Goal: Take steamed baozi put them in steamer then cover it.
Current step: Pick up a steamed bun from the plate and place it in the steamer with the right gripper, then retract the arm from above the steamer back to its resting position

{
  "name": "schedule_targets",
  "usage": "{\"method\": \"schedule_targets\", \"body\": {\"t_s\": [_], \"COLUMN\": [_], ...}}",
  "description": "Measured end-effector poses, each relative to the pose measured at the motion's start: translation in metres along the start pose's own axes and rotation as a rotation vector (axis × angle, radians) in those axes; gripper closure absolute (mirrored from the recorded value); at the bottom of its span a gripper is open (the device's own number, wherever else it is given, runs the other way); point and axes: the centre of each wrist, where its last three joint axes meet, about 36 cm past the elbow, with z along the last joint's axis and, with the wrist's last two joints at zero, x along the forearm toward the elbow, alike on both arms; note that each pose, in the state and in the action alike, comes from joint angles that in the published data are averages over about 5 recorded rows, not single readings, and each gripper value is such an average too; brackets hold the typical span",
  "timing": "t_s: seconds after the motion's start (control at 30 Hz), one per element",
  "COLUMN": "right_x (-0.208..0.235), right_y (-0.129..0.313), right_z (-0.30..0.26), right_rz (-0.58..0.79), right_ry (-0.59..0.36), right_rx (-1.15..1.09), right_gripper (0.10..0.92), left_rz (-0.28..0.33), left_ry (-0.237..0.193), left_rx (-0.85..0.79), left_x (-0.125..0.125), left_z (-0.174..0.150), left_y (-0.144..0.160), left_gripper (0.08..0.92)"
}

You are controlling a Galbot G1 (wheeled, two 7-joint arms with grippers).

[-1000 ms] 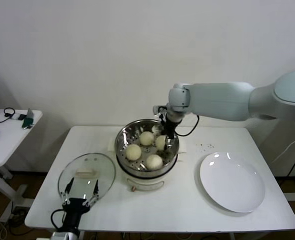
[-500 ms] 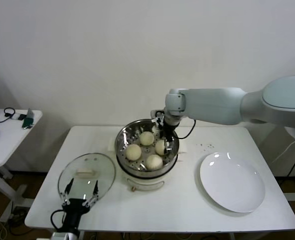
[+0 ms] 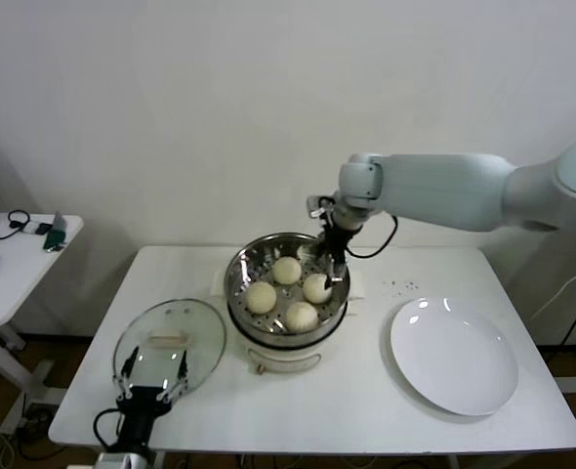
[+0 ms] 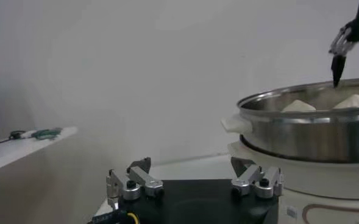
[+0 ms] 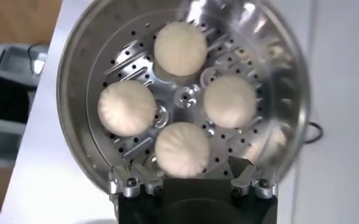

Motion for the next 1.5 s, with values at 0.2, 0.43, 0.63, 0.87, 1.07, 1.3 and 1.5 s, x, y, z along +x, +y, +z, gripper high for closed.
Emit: {"method": "schedule_targets", "body": {"t_s": [0.2, 0.43, 0.63, 0.87, 1.07, 1.3, 1.5], "right_x": [0.022, 0.021, -0.008, -0.044, -0.073, -0.106, -0.131], "right_y": [0.010, 0.040, 0.082, 0.135, 0.176, 0.222, 0.264], "right_z": [0.045, 0.111, 0.163, 0.208, 0.226, 0.236, 0.245], "right_rz": [0.119, 0.306, 0.467, 0.645, 0.759, 0.855, 0.919], "right_ry": [-0.141, -0.379, -0.596, -0.763, -0.851, -0.912, -0.938], "right_rx": [-0.040, -0.117, -0.231, -0.384, -0.512, -0.657, -0.793], "right_gripper": [0.200, 0.199, 0.200, 0.200, 0.200, 0.200, 0.200], "left_rz": [-0.020, -0.025, -0.022, -0.027, -0.033, -0.028, -0.014], "left_ry": [-0.010, -0.014, -0.014, -0.031, -0.044, -0.034, -0.006], "left_rx": [-0.012, -0.031, -0.053, -0.118, -0.251, -0.491, -0.748], "left_x": [-0.004, -0.007, -0.008, -0.014, -0.018, -0.016, -0.013], "left_z": [-0.002, -0.004, -0.003, -0.012, -0.021, -0.028, -0.030], "left_y": [0.001, 0.004, 0.005, 0.011, 0.018, 0.024, 0.023], "left_gripper": [0.177, 0.177, 0.177, 0.177, 0.177, 0.177, 0.177]}}
